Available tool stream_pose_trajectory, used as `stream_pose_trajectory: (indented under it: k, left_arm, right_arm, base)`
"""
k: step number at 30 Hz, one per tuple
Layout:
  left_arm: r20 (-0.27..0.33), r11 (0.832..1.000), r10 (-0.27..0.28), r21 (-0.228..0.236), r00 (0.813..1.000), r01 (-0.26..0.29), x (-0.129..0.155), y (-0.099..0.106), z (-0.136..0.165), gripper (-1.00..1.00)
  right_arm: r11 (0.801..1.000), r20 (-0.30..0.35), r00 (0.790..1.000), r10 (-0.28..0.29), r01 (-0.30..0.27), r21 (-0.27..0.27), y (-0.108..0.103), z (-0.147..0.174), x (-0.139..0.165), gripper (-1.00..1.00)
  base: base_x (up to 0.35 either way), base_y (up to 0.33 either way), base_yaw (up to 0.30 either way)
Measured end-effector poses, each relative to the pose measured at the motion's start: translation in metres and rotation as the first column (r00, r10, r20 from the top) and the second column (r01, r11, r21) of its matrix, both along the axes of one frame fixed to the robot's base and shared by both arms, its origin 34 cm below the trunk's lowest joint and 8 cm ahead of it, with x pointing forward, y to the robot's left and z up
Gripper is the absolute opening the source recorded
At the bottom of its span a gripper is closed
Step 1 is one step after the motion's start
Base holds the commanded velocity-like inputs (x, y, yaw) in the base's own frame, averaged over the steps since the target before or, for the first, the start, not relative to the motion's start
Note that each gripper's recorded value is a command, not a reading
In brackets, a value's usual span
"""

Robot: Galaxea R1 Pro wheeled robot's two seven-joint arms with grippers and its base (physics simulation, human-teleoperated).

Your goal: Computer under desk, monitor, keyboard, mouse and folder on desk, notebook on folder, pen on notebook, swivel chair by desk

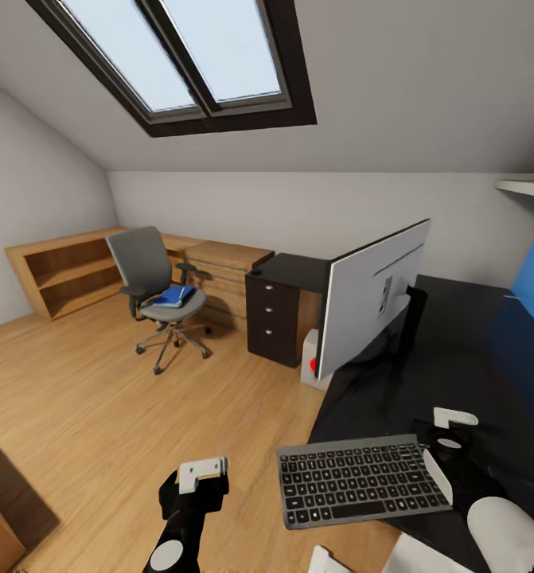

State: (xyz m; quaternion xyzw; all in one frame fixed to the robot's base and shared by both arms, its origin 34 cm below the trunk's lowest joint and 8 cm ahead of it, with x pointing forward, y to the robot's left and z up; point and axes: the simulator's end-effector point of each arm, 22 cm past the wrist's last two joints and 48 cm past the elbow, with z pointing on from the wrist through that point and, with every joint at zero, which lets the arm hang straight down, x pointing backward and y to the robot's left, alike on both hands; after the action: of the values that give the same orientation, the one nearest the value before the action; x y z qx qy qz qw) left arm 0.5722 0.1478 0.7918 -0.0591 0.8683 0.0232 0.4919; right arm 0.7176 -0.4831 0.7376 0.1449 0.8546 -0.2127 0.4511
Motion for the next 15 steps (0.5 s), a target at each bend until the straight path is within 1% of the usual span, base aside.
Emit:
stream_pose_trajectory:
  k: [3, 8, 15]
  left_arm:
    - [0.000, 1.000, 0.000, 0.000, 1.000, 0.000, -0.0002, -0.0002, 0.0000, 1.00]
    - [0.000, 1.000, -0.001, 0.000, 1.000, 0.001, -0.0003, -0.0004, 0.0000, 1.00]
    - [-0.001, 1.000, -0.005, 0.000, 1.000, 0.005, -0.0006, -0.0020, -0.0005, 1.00]
  right_arm:
    - [1.000, 0.001, 1.000, 0.001, -0.001, 0.000, 0.0002, 0.0002, 0.0001, 1.00]
    - [1.000, -0.001, 1.000, -0.001, 0.001, -0.002, -0.0006, 0.0003, -0.0004, 1.00]
    - [1.000, 0.000, 1.000, 0.000, 0.000, -0.001, 0.0000, 0.0000, -0.0002, 1.00]
  base:
    - [-0.124, 0.000, 0.000]
    - [-0.039, 0.000, 0.000]
    - [-0.159, 0.013, 0.000]
